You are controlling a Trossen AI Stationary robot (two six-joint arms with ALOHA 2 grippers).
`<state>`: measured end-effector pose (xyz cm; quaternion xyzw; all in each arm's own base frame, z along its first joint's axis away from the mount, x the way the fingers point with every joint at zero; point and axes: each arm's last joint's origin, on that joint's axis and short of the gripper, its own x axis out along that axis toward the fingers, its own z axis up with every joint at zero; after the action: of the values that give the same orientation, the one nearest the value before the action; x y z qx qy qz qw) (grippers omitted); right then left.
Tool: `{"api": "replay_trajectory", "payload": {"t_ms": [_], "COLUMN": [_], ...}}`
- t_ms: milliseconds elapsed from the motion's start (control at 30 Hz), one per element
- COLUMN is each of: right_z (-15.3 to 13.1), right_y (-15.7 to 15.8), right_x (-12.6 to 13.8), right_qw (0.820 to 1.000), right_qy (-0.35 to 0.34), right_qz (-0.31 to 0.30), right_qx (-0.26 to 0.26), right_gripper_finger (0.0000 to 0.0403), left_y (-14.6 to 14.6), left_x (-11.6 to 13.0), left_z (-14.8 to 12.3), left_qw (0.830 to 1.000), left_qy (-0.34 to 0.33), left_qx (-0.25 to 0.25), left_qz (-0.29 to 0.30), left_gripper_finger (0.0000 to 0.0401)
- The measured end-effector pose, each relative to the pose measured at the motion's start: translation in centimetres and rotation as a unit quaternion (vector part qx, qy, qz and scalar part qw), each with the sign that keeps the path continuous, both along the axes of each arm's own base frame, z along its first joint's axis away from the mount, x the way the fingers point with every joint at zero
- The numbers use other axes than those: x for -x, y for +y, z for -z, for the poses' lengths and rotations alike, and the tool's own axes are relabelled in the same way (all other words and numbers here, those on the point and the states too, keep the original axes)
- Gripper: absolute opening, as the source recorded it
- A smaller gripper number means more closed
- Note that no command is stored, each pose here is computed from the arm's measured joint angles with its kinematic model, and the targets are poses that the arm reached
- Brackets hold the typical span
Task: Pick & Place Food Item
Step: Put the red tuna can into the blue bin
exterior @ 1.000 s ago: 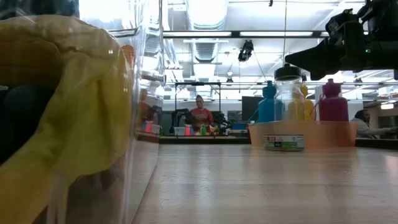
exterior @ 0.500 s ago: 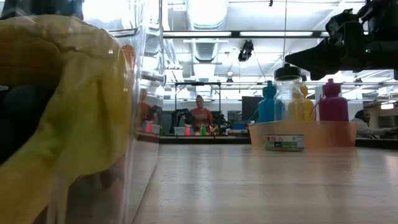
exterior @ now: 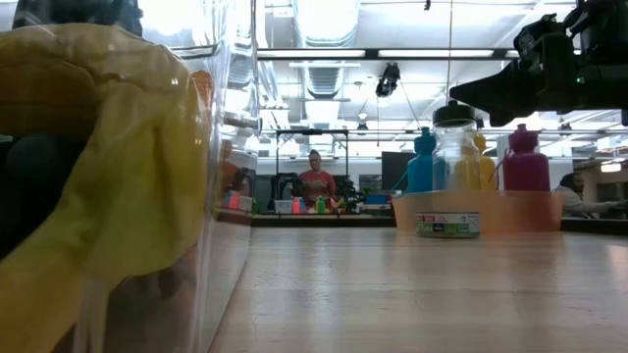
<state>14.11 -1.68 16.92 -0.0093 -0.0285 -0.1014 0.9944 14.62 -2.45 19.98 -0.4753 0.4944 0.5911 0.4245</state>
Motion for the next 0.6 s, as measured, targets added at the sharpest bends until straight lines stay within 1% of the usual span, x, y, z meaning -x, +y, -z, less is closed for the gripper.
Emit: {"api": "replay_trajectory", "payload": {"t_ms": [433, 500, 600], "right_z": [0.0, 0.0, 0.0], "right_y": [0.0, 0.0, 0.0], "right_x": [0.0, 0.0, 0.0], "right_qw": [1.0, 1.0, 1.0], "right_qy": [0.0, 0.0, 0.0], "right_qz": [0.0, 0.0, 0.0], "right_qx": [0.0, 0.0, 0.0], "right_gripper_finger": [0.0012, 0.0012, 0.0012], "left_y": [-0.04, -0.04, -0.04], "left_x": [-0.26, -0.25, -0.2], "left_z": [-0.1, -0.11, -0.18], "left_qw": [1.0, 1.0, 1.0], "left_qy": [-0.016, -0.016, -0.019], "left_qx": [0.001, 0.0, 0.001], "left_qz": [-0.005, -0.012, -0.017], "left_gripper_finger": [0.0179, 0.0187, 0.0214]}}
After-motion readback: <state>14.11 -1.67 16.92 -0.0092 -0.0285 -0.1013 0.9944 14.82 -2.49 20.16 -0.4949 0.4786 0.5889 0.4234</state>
